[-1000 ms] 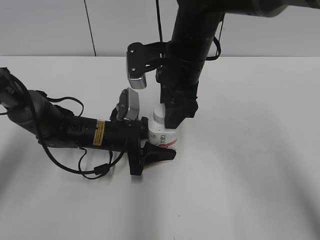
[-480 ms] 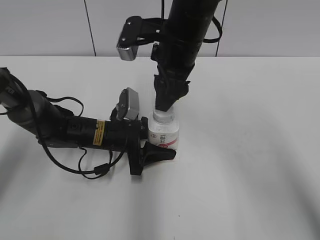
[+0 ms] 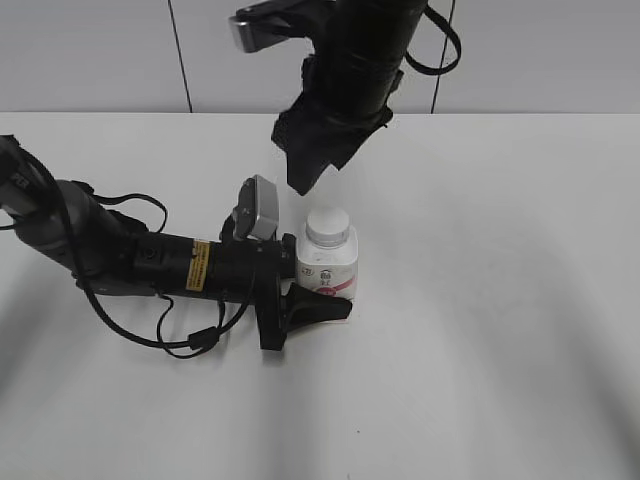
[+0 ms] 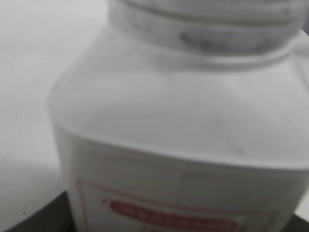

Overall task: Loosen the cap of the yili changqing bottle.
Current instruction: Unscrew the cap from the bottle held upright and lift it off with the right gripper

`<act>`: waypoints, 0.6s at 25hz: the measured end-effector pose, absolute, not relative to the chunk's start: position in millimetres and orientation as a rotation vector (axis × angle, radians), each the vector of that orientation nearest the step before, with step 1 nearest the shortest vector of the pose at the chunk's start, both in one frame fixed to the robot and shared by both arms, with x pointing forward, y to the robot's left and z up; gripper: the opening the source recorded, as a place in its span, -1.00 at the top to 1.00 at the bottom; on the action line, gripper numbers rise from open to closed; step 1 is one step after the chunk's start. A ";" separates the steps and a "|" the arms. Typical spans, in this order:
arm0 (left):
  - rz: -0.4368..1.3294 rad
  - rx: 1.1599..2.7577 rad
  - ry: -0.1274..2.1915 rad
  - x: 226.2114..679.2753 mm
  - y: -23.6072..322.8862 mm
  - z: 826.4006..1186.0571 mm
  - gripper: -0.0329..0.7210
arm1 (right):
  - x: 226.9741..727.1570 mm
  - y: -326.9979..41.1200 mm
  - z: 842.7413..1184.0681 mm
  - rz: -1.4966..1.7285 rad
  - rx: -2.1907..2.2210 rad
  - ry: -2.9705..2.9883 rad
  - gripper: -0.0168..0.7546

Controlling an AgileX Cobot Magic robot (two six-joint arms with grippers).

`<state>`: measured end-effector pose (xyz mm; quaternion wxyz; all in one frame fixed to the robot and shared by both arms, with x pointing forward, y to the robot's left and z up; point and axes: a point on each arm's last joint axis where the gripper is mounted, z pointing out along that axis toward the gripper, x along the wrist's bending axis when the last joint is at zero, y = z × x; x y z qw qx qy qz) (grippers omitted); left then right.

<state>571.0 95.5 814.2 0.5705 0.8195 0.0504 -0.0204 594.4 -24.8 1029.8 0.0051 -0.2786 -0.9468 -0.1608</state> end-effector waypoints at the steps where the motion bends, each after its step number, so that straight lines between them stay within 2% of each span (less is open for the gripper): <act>1: -0.048 1.923 0.119 571.1 95.5 814.2 -0.16 | 594.4 -24.8 1029.8 -0.500 -0.971 -2.924 -0.29; 8: -0.048 1.923 0.119 571.1 95.5 814.2 -0.16 | 594.5 -25.0 1029.8 -0.477 -1.433 -2.670 -0.29; 15: -0.048 1.923 0.120 571.1 95.5 814.2 -0.16 | 594.1 -24.8 1029.6 -0.462 -1.623 -2.528 -0.29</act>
